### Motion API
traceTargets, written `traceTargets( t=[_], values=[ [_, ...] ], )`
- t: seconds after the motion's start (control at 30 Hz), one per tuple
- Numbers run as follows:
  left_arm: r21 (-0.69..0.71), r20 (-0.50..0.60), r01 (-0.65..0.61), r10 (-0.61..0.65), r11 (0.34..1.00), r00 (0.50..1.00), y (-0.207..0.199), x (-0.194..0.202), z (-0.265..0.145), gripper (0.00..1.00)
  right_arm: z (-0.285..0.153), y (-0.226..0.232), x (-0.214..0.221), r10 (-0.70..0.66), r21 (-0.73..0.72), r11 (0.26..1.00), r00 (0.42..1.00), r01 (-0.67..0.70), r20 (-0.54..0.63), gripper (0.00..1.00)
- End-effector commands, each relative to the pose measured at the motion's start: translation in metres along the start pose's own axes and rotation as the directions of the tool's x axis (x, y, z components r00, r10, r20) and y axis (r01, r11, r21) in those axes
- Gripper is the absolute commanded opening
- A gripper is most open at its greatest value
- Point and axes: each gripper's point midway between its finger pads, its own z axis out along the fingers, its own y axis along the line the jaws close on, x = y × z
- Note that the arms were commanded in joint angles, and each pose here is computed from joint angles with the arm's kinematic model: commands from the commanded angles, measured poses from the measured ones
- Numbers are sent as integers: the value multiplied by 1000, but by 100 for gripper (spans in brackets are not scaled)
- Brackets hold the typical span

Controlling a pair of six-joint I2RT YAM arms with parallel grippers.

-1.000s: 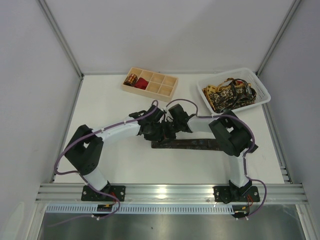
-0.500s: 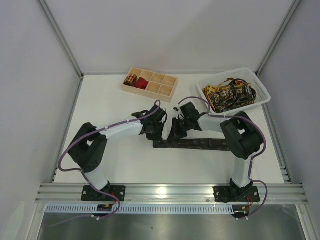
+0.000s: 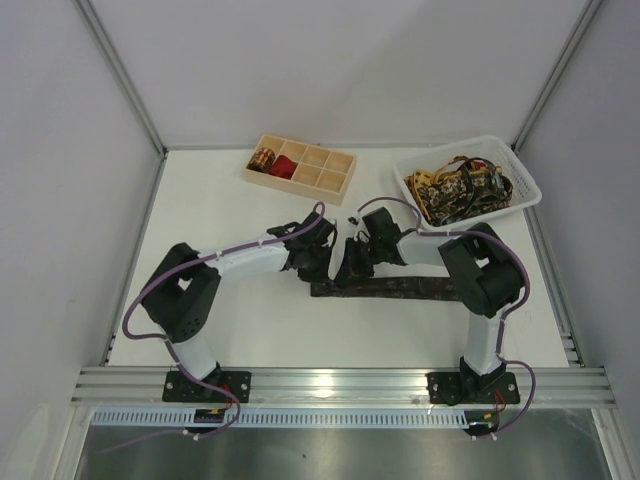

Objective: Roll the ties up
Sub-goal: Roll the tie

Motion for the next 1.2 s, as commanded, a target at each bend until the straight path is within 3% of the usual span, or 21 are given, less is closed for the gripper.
traceTargets(
  t=[0.0,0.33,0.7,1.17],
  values=[
    [67,-29,-3,4,998,1000,-14,12,11,13,1,1,-7,1,-19,1000,1000,-1,7,0],
    [62,-52,6,-3,998,999,-5,30,18,32,-14,13,-47,-17,-36,999,998,19,53,0],
    [81,-46,-11,15,997,999,-7,42,22,52,-14,23,-55,0,-108,994,999,4,32,0],
    [95,-39,-33,37,995,999,-3,53,28,57,-20,33,-9,23,-249,968,997,-41,-78,0]
  ],
)
